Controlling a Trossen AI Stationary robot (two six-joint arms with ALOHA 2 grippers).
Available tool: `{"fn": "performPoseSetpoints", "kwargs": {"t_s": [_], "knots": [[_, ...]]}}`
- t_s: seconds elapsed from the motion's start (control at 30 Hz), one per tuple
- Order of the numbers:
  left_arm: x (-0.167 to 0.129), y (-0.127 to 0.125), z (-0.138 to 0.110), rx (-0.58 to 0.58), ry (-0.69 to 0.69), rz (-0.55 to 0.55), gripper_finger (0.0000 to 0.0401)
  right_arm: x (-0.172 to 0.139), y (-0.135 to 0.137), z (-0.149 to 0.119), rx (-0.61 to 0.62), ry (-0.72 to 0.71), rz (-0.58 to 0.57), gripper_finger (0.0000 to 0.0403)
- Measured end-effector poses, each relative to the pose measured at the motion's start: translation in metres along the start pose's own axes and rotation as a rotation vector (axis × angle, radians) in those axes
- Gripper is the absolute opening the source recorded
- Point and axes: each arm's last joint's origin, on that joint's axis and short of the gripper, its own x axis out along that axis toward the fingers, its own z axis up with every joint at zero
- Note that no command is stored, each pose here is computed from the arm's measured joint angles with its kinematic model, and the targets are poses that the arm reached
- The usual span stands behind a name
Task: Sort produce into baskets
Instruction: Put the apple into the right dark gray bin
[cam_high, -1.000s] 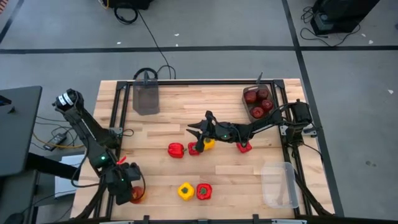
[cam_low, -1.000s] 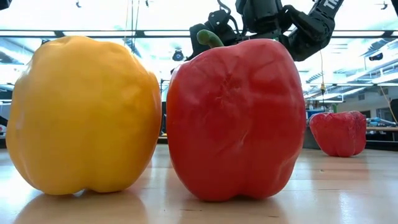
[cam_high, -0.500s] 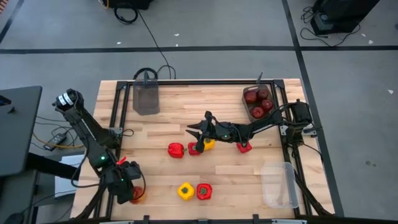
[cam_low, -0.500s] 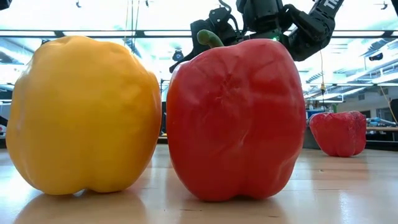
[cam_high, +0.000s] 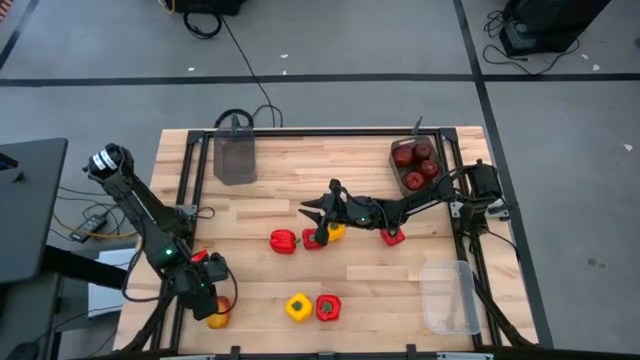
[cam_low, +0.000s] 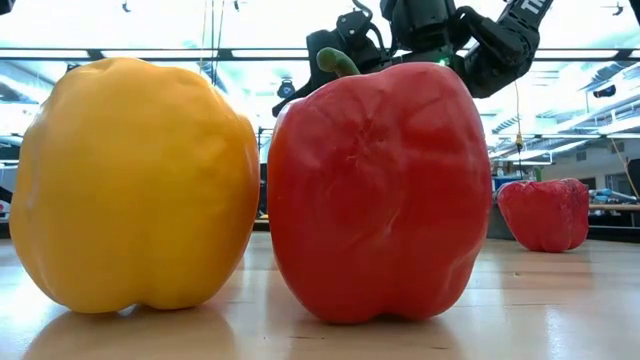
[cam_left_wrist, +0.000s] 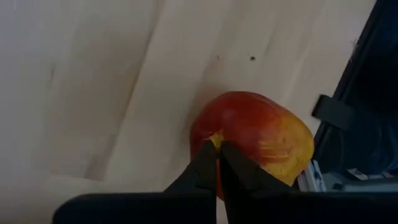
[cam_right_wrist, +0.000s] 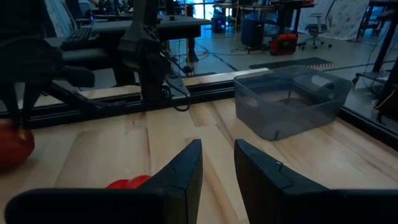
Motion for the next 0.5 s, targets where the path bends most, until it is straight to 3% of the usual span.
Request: {"fn": "performPoseSetpoints", "kwargs": {"t_s": [0.2,0.5], "knots": [[0.0,0.004,0.008,0.021,-0.011,0.025,0.0009,-0.001,0.003,0.0,0.001,-0.002,-0.012,0.0105],[-0.028,0.009,0.038,0.093,-0.095,0.211,0.0008,-0.003,0.008,-0.001,-0.028,-0.008,-0.07,0.0105]]}}
